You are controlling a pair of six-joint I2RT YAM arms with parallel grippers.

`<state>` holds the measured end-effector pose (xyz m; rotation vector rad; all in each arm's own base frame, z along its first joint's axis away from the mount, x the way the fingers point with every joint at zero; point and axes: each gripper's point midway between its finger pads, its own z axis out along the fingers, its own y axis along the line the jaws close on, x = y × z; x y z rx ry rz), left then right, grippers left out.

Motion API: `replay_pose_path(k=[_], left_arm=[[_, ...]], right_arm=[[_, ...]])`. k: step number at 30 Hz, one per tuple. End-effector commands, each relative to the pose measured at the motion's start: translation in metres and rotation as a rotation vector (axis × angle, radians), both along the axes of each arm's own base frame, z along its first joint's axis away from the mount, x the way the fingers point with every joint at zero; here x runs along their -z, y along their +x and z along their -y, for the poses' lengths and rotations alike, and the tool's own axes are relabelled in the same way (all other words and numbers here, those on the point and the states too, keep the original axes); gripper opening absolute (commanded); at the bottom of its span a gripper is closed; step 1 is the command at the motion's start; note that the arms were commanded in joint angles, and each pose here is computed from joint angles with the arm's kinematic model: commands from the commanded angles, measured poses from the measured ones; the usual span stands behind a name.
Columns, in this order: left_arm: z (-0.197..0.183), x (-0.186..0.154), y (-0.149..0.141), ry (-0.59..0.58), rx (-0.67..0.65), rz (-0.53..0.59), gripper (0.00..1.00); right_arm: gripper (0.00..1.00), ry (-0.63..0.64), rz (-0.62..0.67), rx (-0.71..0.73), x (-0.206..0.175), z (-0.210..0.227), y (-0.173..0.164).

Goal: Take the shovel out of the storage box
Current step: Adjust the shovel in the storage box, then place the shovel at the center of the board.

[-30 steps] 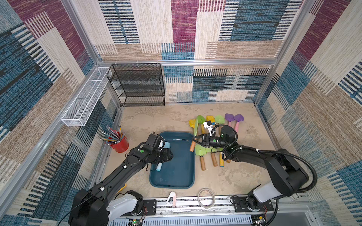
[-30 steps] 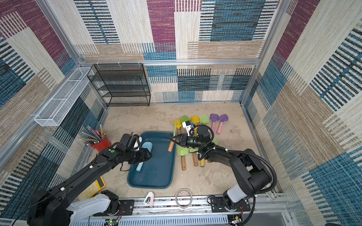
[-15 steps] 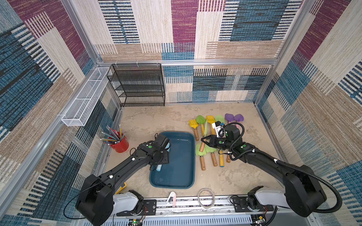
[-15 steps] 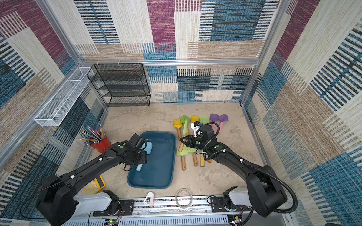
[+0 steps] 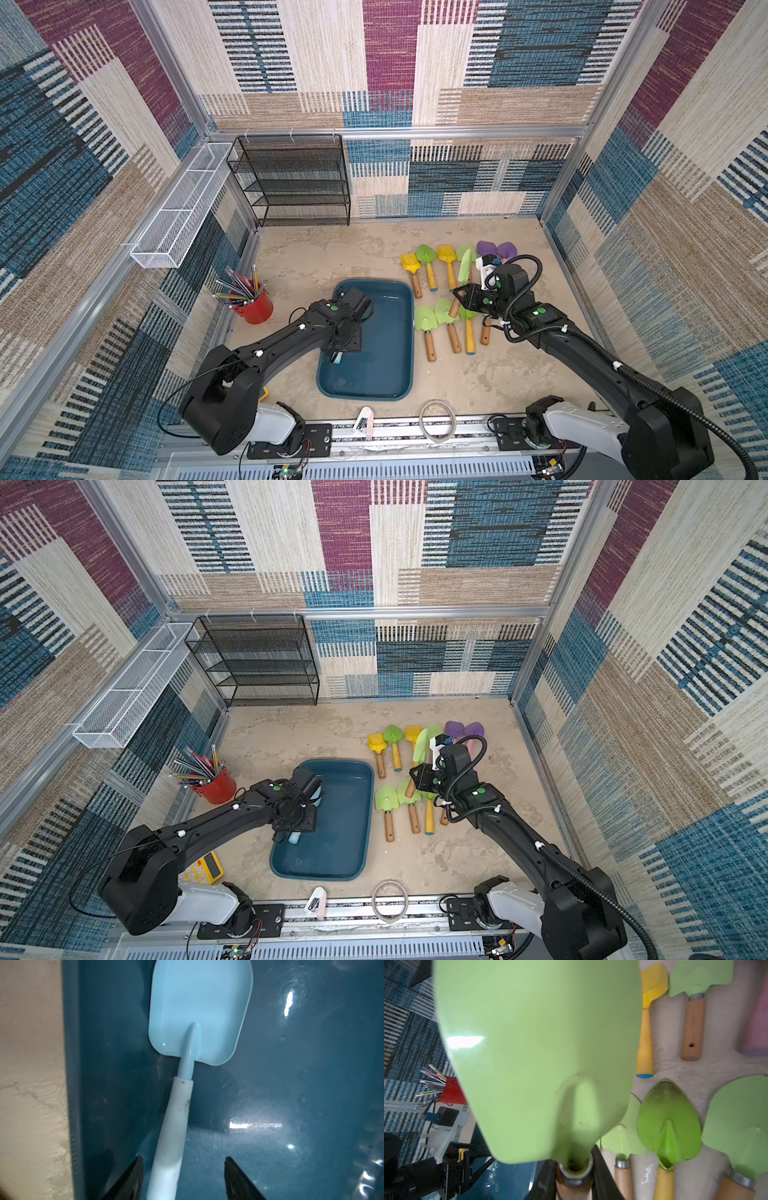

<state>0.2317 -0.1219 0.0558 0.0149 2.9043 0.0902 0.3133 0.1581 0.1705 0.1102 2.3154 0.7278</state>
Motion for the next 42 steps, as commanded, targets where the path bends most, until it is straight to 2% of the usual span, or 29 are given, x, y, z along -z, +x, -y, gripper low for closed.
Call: replay_pose_path(k=[1, 8, 21, 29, 42], left_arm=[[0.001, 0.004, 0.003, 0.014, 0.015, 0.007, 0.65], [0.008, 0.019, 0.0, -0.009, 0.021, -0.025, 0.65], [0.03, 0.029, -0.004, -0.058, 0.061, -0.046, 0.63], [0.04, 0.033, -0.006, -0.089, 0.08, -0.049, 0.58], [0.044, 0.031, -0.01, -0.127, 0.102, -0.035, 0.57]], right_arm=[[0.25, -0.109, 0.002, 0.066, 0.005, 0.023, 0.002], [0.25, -0.207, 0.003, 0.159, 0.007, 0.049, 0.002], [0.23, -0.313, -0.123, 0.296, 0.047, 0.099, 0.001], [0.21, -0.253, -0.209, 0.347, 0.066, 0.123, 0.002], [0.21, -0.286, -0.324, 0.435, 0.107, 0.153, -0.002]])
